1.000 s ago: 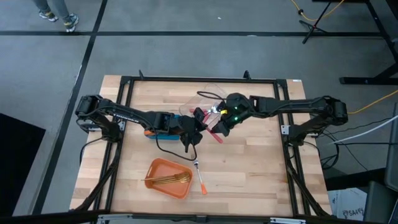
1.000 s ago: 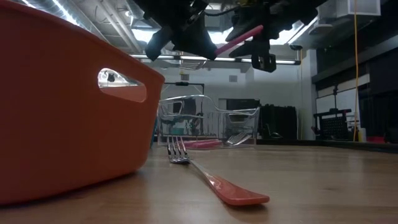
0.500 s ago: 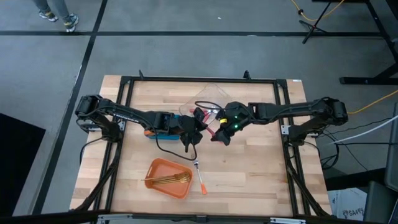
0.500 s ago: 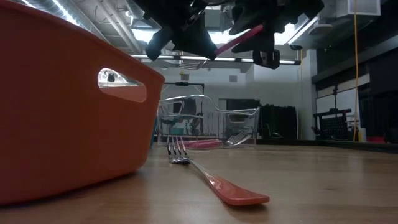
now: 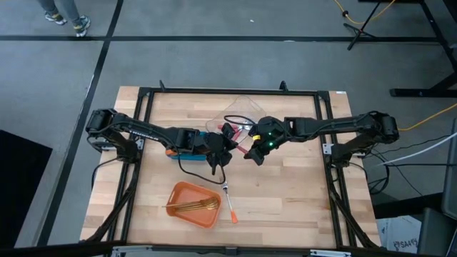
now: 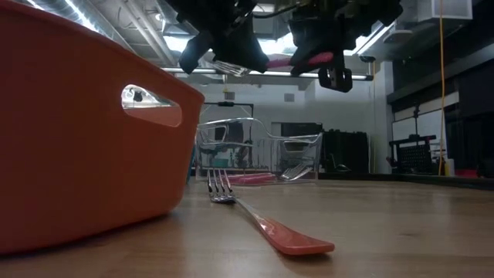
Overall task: Sort silverware by color (type)
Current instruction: Put the pink fork into the transparent bin
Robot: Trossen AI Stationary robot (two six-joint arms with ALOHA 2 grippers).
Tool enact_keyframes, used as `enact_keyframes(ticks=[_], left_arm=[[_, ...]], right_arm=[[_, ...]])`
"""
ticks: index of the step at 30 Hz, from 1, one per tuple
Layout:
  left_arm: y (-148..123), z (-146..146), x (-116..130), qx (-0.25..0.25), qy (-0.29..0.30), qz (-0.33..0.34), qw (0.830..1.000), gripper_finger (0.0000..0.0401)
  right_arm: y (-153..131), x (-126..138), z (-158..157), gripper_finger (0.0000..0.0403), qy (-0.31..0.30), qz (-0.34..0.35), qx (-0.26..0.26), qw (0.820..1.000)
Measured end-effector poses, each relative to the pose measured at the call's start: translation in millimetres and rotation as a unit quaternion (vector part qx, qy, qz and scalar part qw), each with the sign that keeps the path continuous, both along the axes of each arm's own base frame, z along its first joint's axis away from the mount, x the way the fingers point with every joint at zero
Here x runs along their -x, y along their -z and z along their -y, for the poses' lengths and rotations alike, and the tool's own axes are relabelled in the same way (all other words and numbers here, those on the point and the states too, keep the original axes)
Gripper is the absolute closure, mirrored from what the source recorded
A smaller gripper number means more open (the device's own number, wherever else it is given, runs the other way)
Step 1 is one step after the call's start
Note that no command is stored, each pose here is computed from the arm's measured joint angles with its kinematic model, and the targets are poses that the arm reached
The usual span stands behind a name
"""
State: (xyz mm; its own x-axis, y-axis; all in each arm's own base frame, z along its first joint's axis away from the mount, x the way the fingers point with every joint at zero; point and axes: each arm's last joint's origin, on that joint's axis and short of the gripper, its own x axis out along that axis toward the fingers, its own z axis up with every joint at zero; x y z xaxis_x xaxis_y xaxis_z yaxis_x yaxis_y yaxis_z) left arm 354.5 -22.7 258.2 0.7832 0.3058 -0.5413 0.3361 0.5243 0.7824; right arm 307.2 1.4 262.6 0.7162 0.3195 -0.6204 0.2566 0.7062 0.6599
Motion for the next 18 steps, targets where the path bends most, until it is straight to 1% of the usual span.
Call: enact_keyframes(ticks=[7, 14, 18], left_arm=[[0.0, -0.1, 0.0, 0.000, 0.000, 0.001, 1.000, 0.0365], [0.2, -0.1, -0.2, 0.002, 0.001, 0.001, 1.000, 0.0343], [0.2, 0.2, -1.0, 0.004, 0.002, 0.004, 1.000, 0.0338]], right_arm=[[1.1, 0.7, 0.3, 0.0397, 0.004, -0.005, 0.011, 1.000], [1.1, 0.9, 0.4, 0.0399, 0.005, -0.006, 0.013, 1.000], [-1.1, 0.1, 0.7, 0.0400, 0.010, 0.001, 0.022, 1.000]])
